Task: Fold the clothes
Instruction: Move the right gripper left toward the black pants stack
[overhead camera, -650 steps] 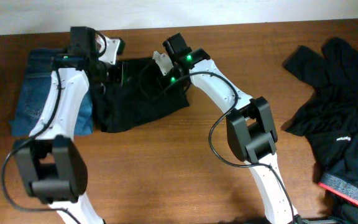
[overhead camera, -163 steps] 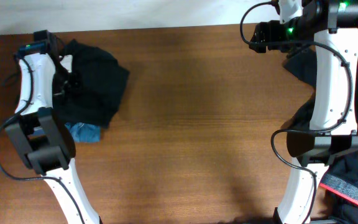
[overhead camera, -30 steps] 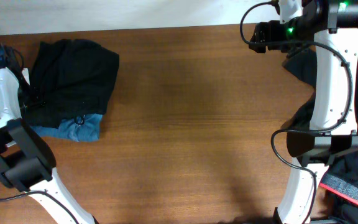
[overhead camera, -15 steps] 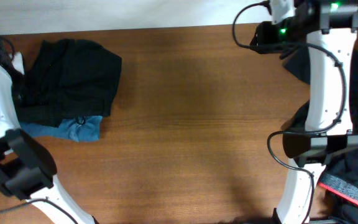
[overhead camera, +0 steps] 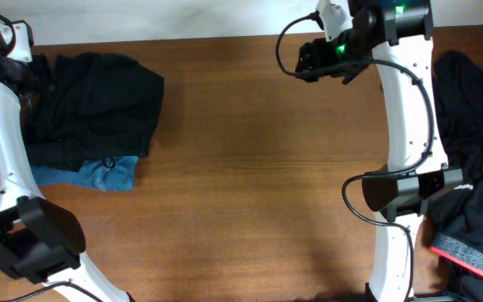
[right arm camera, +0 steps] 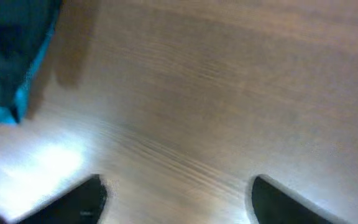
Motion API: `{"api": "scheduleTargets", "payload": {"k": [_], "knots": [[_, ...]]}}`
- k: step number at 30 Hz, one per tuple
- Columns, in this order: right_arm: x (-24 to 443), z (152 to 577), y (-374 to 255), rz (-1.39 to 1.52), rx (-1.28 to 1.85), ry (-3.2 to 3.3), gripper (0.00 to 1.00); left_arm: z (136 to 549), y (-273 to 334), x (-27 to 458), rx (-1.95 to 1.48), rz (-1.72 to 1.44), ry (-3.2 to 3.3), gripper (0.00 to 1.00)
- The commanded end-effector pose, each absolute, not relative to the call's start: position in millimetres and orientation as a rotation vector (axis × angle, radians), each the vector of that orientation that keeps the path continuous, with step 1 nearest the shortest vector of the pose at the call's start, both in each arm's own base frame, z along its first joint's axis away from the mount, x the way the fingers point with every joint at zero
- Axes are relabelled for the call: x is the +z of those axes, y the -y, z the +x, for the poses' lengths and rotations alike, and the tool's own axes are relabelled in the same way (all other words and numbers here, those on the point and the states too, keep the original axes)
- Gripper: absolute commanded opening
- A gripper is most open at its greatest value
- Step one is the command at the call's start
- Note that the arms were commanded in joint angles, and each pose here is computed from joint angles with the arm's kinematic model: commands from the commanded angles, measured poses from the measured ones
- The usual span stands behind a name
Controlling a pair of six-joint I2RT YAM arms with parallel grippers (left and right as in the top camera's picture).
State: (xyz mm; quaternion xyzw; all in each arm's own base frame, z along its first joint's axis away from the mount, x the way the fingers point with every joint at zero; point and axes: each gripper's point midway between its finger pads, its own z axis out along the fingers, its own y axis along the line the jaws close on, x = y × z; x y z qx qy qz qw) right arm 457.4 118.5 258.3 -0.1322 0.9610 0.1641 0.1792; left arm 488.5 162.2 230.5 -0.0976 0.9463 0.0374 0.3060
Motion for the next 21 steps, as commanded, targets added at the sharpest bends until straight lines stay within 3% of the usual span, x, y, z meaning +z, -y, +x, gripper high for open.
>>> {"api": "scheduleTargets", "payload": {"k": [1,5,12,21], "knots": [[250.6,462.9,-160.0,-0.465,0.671,-2.67,0.91,468.6,-180.7,222.7,0.237,-0.306,-2.578,0.27],[238.7,474.5,-215.7,-0.589,0.888,-2.569,1.0,446.7,-192.2,214.8,0.335,-0.352,-2.657,0.32],[183.6,461.7,-332.8,-0.854,1.237,-2.445,0.99,444.8,-193.3,214.0,0.328,-0.359,-2.663,0.33],[139.7,417.8,-437.8,-1.126,1.304,-2.32,0.99,440.8,-203.2,213.4,0.335,-0.388,-2.661,0.34]]}}
